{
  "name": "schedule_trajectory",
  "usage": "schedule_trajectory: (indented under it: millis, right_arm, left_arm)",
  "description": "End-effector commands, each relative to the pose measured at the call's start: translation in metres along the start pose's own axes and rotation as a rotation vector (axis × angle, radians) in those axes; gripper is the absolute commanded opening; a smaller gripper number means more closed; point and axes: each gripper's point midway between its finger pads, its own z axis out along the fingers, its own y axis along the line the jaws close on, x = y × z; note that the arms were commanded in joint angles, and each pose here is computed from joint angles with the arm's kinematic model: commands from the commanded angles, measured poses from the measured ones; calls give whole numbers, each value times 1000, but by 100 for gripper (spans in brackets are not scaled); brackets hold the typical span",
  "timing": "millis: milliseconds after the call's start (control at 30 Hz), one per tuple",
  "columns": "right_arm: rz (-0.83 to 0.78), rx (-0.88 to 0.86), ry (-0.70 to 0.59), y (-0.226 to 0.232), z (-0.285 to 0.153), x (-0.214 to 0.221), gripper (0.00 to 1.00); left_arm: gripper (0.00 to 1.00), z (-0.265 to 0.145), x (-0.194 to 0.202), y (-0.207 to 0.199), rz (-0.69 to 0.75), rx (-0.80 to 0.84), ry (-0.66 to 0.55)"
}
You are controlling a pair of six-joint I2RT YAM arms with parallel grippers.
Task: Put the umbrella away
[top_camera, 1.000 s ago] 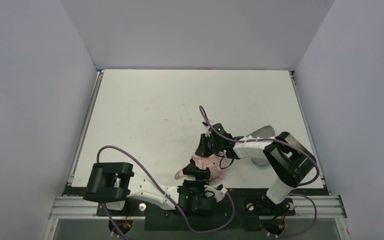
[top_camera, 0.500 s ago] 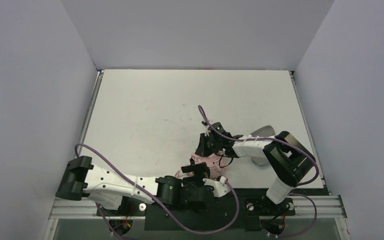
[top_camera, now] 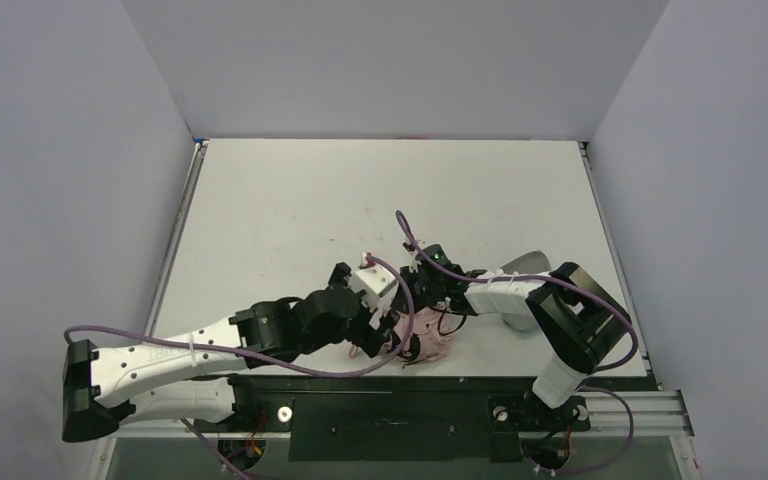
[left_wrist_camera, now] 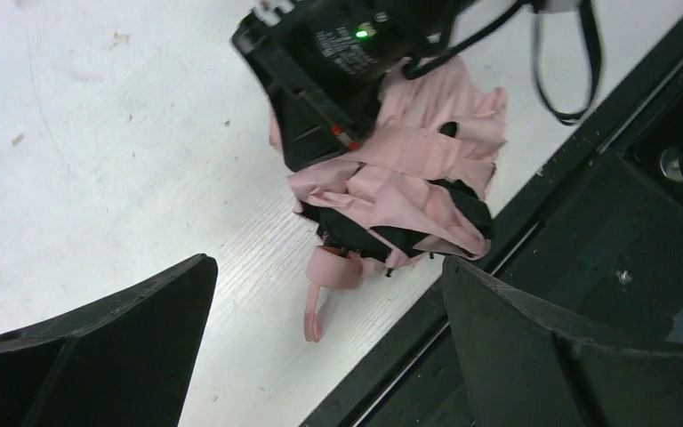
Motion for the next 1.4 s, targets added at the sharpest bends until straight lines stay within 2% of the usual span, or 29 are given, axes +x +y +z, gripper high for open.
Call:
schedule_trajectory:
  millis: [0,200,733,1000,1233,1300,1333,1367]
  right_arm:
    - [-19,44,-10,-10,-1,-2,0]
    - [-17,14,-14,-7,-2,-3,0]
    - [0,13,-5,-14,1,-1,0]
    - [0,8,-4,-14,1,-1,0]
    - [4,6,3,-16,3,0,0]
    - [6,7,2,-16,4,0,0]
    - [7,9,2,-17,4,0,0]
    - [9,10,4,-18,4,0,0]
  left_arm:
    - [97,6,-5,4,-205,90,-52]
    - [97,24,4,17,-289,90,-80]
    - [97,80,25,-2,-272,270,-5]
    - [97,114,87,-8,-245,285,170]
    - [99,128,128,-21,-242,327,243]
    - [92,130,140,-23,-220,306,267]
    - [82,132,146,-20,-208,271,274]
    - [76,131,150,-24,-192,268,282]
